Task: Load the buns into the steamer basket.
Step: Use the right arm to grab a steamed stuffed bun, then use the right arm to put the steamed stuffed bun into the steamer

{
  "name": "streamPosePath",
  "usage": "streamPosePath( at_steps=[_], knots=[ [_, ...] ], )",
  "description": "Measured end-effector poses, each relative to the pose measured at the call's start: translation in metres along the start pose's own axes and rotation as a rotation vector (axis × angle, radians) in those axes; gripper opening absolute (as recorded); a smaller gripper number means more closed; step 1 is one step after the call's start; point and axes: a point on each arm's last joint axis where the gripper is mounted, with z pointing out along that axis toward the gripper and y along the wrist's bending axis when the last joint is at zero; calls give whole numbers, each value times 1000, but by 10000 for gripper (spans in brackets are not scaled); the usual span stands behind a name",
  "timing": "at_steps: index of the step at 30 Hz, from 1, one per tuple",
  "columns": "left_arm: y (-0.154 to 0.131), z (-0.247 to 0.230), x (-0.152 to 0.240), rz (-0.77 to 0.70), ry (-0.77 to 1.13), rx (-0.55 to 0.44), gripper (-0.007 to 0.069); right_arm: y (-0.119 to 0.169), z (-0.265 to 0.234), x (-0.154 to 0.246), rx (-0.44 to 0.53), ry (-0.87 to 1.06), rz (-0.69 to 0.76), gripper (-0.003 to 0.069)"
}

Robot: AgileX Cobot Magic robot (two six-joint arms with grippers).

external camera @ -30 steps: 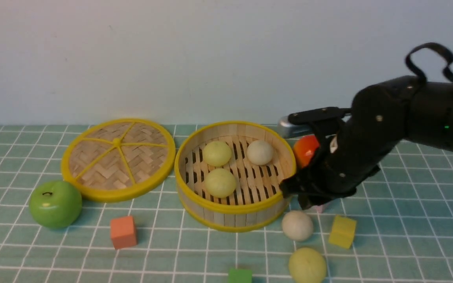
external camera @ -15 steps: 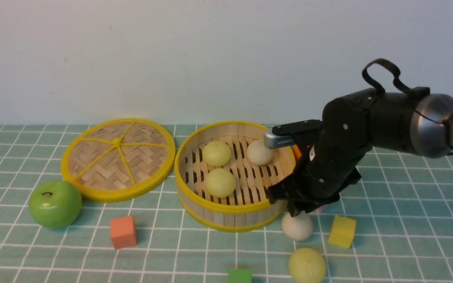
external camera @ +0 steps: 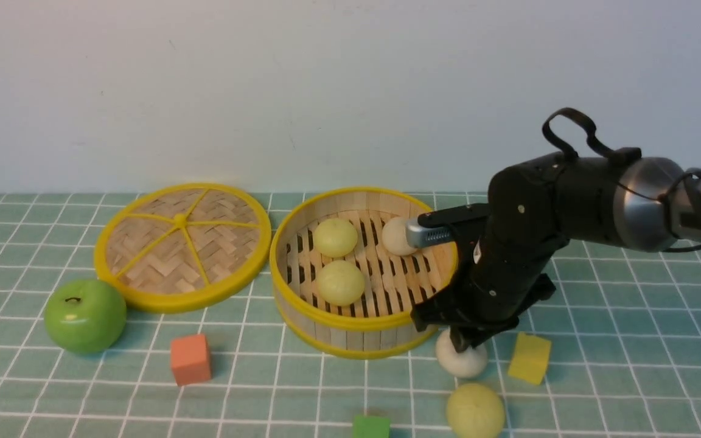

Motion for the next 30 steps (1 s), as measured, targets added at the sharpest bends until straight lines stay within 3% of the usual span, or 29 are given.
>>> streamPosePath(
  at_steps=[2,9,16,21,30],
  knots=[
    [0,0,0,0,0,0,146,0,-1,1,2,10,0,18],
    [0,0,0,0,0,0,149,6,-47,-7,-8,9,-12,12],
    [0,0,0,0,0,0,149,22,-108,-46,-81,-221,-21,12],
    [0,0,0,0,0,0,152,28,-81,-70,-140,-333,15,12],
    [0,0,0,0,0,0,158,27,-9,-76,-160,-243,66,12]
  ],
)
